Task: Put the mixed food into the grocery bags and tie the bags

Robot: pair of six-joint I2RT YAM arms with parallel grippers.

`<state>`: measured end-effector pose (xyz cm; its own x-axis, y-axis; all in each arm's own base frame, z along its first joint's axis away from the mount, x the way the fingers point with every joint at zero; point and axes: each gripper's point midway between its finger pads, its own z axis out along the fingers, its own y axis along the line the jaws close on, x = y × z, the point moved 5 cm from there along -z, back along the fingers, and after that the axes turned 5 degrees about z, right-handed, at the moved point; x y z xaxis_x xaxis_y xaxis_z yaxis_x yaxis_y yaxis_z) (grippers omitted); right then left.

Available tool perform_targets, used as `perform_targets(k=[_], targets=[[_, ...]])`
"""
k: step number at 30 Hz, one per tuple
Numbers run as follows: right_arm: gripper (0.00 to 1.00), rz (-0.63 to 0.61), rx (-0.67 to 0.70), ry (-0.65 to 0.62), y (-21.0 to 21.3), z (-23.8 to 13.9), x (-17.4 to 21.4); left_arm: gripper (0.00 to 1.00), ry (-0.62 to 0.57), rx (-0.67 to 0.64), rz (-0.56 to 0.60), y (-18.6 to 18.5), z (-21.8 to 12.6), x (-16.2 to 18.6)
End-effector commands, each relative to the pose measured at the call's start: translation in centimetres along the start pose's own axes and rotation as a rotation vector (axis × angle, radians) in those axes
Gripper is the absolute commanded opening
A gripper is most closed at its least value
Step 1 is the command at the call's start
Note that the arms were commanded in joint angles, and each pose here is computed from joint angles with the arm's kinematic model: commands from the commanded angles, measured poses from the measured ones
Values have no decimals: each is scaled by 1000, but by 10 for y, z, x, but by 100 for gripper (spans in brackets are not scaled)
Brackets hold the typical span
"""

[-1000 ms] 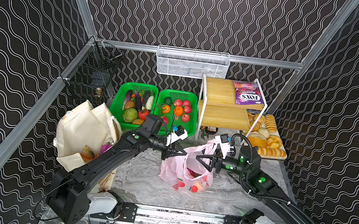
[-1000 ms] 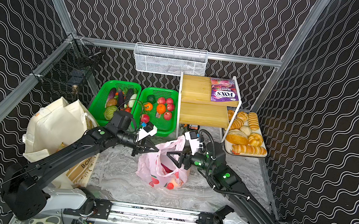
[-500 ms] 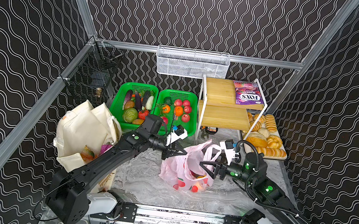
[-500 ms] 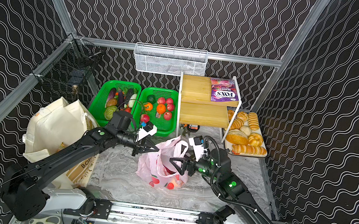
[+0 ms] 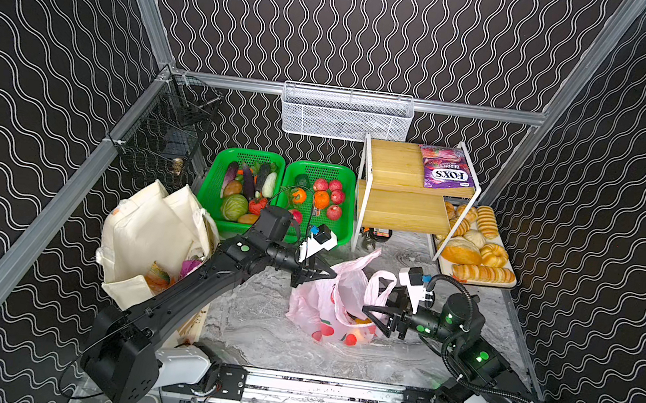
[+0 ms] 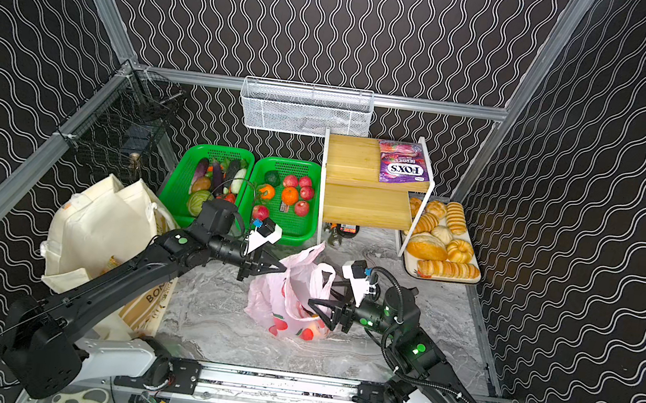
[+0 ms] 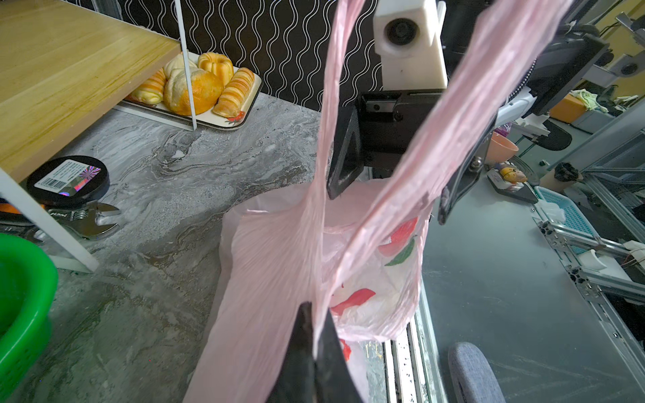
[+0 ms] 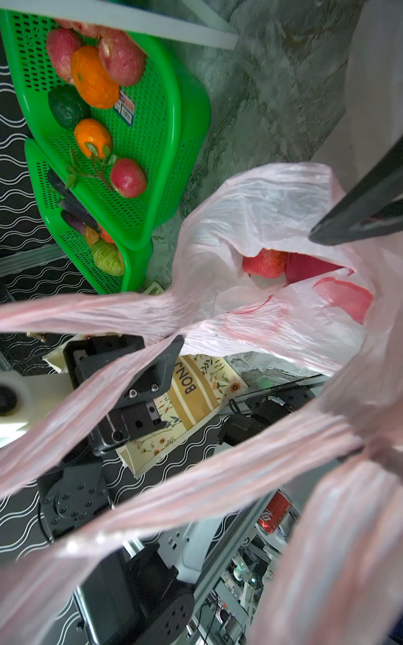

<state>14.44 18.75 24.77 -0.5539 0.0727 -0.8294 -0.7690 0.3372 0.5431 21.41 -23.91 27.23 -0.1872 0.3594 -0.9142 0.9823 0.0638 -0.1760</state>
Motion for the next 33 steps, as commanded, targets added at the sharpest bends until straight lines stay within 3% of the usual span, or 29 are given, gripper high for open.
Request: perform_targets(k=[1, 5, 13, 19, 26, 33], targets=[[70, -10, -28, -18, 4, 0, -3, 0, -19, 4, 5, -1, -1, -4], [41, 22, 10, -44, -2, 1, -7, 0, -23, 8, 5, -2, -2, -5], [13, 105, 158, -126, -20, 11, -37, 0, -44, 41, 42, -10, -4, -8], [13, 116, 62, -5, -19, 37, -39, 0, 13, 91, 87, -22, 4, -5], [17, 84, -52, 64, -11, 47, -35, 0, 130, 170, 33, -24, 25, 0], [28, 70, 18, 104, -19, 41, -23, 0, 136, 192, 31, -19, 30, -7]])
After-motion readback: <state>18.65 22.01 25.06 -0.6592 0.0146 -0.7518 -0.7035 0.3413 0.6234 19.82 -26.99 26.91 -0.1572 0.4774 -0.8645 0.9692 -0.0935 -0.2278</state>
